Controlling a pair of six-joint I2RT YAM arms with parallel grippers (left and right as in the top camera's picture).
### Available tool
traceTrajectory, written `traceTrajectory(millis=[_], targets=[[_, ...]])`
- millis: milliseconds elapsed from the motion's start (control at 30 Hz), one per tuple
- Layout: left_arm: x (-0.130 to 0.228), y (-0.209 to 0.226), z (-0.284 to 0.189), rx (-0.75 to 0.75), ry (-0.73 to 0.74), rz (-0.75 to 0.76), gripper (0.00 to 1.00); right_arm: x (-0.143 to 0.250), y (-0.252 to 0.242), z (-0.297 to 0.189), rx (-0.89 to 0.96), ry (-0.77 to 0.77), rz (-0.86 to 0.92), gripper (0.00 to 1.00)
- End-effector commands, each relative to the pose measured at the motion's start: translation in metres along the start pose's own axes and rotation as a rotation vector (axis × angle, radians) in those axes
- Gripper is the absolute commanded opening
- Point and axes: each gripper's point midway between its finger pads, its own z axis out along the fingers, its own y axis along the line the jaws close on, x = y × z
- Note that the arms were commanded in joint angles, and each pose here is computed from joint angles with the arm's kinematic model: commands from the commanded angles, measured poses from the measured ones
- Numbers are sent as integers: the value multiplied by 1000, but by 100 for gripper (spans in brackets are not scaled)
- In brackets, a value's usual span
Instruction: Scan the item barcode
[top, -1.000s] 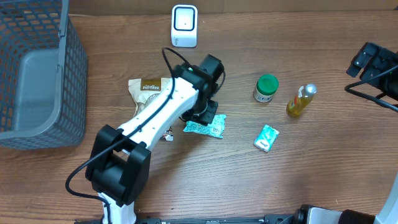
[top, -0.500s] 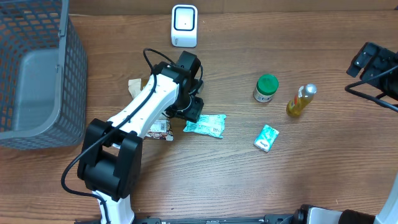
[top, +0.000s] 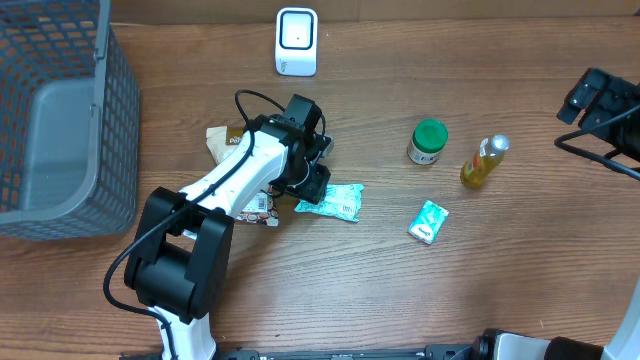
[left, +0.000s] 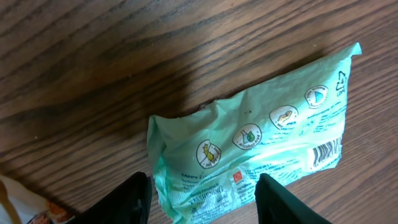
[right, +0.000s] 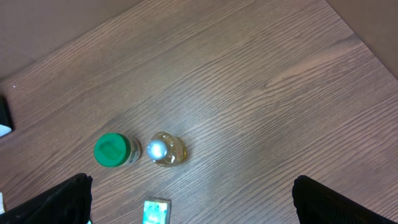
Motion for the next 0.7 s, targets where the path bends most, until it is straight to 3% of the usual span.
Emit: traceTrajectory(millis=[0,433,667], targets=[[-1,1,2,15,-11,21,53,-1,-1,-1,2,-6,-2,100],[5,-3,7,44,3,6,47,-1,-1,-1,2,-6,-2,100],[16,-22,6,148,46,5,28,-1,-1,-1,2,-6,-2,100]])
